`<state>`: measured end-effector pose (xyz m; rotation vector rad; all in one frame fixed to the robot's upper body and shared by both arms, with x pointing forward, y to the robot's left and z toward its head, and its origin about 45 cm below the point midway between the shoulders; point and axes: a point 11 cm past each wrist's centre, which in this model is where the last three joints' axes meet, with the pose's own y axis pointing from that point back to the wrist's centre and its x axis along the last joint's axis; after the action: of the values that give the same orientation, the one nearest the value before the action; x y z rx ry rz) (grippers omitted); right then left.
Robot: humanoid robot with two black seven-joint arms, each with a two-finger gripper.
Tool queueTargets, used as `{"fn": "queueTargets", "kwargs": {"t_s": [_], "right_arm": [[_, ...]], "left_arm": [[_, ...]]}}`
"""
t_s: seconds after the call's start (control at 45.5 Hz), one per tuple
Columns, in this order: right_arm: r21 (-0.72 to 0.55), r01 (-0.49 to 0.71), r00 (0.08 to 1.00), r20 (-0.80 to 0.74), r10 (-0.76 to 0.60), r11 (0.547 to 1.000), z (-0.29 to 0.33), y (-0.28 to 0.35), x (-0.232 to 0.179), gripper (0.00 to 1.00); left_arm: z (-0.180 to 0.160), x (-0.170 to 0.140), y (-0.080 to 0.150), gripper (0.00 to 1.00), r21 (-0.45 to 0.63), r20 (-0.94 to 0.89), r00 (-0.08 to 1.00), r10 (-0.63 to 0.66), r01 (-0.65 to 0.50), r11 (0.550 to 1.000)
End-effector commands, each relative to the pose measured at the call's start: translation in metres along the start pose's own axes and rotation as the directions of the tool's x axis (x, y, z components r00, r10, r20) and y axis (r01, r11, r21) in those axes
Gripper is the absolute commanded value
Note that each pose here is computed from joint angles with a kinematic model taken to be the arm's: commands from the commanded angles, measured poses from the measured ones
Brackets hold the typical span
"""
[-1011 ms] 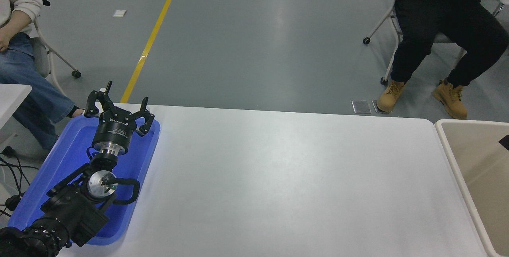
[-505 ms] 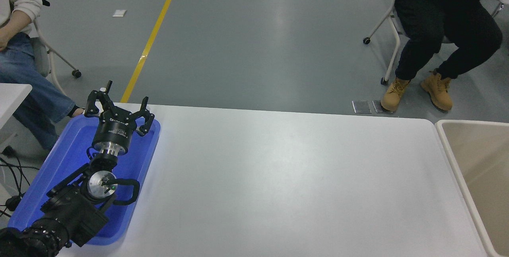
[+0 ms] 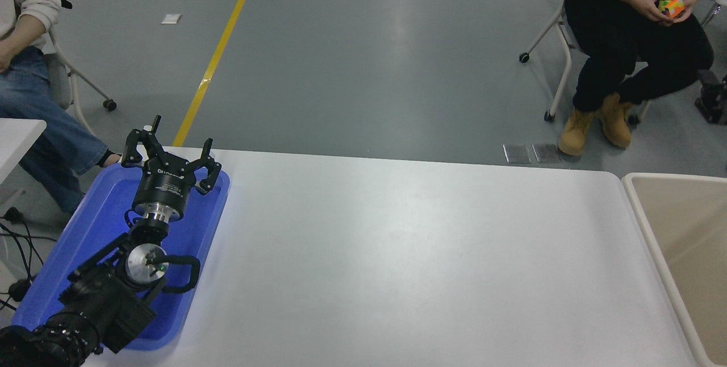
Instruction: Pick up paper ball place in dustbin
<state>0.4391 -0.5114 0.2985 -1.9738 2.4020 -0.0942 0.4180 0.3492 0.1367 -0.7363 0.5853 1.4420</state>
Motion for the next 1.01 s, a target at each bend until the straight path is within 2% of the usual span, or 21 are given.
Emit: {"fn": "queueTargets", "kwargs": {"t_s": [0.0,0.374,0.703,0.989], "right_arm": [[0.150,0.029,0.990,0.136,-0.050,0.988,0.002,0.015,-0.014,1.00],[0.004,0.051,0.967,0.248,-0.050,0.999,0.088,0.053,-0.035,1.00],[-0.056,0.049,0.935,0.353,-0.026,0.997,0.130,0.074,-0.065,1.00],[-0.086,0.047,0.934,0.357,-0.013,0.995,0.143,0.084,-0.065,1.00]], "left_arm": [[0.000,0.000,0.000,1.00,-0.001,-0.001,1.000,0.000,0.000,1.000],[0.000,0.000,0.000,1.00,-0.001,-0.001,1.000,0.000,0.000,1.000],[0.000,0.000,0.000,1.00,0.000,0.000,1.000,0.000,0.000,1.000],[0.000,0.000,0.000,1.00,0.000,0.000,1.000,0.000,0.000,1.000]]}}
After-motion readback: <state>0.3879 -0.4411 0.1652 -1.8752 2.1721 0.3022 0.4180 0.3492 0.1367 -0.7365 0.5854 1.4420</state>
